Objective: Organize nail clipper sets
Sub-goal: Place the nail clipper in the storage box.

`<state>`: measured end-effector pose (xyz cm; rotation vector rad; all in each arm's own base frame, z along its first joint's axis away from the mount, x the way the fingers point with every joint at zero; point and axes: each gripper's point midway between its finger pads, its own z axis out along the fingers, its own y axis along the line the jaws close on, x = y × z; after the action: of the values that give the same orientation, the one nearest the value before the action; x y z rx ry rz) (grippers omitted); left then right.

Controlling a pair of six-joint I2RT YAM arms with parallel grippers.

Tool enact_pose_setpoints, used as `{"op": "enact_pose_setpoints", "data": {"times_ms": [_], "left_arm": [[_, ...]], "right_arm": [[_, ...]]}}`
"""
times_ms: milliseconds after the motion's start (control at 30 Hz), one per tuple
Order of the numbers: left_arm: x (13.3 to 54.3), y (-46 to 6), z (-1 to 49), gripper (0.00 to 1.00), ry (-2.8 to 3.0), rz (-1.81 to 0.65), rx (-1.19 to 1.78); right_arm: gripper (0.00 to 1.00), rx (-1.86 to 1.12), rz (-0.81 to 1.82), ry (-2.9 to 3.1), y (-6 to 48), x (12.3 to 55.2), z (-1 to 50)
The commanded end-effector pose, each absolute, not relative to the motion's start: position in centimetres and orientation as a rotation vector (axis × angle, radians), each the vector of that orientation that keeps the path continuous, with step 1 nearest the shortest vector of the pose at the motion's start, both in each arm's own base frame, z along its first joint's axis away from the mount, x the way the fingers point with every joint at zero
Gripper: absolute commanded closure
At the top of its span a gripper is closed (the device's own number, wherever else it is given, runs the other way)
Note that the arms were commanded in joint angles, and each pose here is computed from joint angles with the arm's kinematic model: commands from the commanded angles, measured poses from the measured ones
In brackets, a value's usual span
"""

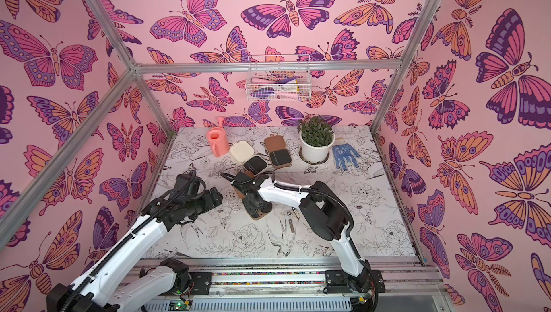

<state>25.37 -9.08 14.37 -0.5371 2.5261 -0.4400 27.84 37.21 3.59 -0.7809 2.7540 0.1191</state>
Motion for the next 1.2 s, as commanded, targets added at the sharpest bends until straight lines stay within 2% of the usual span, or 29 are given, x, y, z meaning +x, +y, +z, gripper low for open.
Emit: {"op": "enact_pose_setpoints", "data": {"times_ms": [0,967,1167], "left_arm": [[24.7,-8.7,13.4,0.11,2.565,-0.413,-0.543],[24.6,-8.7,13.1,0.11,2.569,-0.419,-0.558],[24.6,-9.0,13.1,0.11,2.577,-0.442,-0.552]], "right_arm": [[0.89,-0.792,0.078,2.77,37.1,28.1,2.8],[0.92,-0.801,-0.009,2.764,35.6,28.0,-1.1],[0.89,-0.812,0.001,2.775,35.5,27.6,-1.2]]}}
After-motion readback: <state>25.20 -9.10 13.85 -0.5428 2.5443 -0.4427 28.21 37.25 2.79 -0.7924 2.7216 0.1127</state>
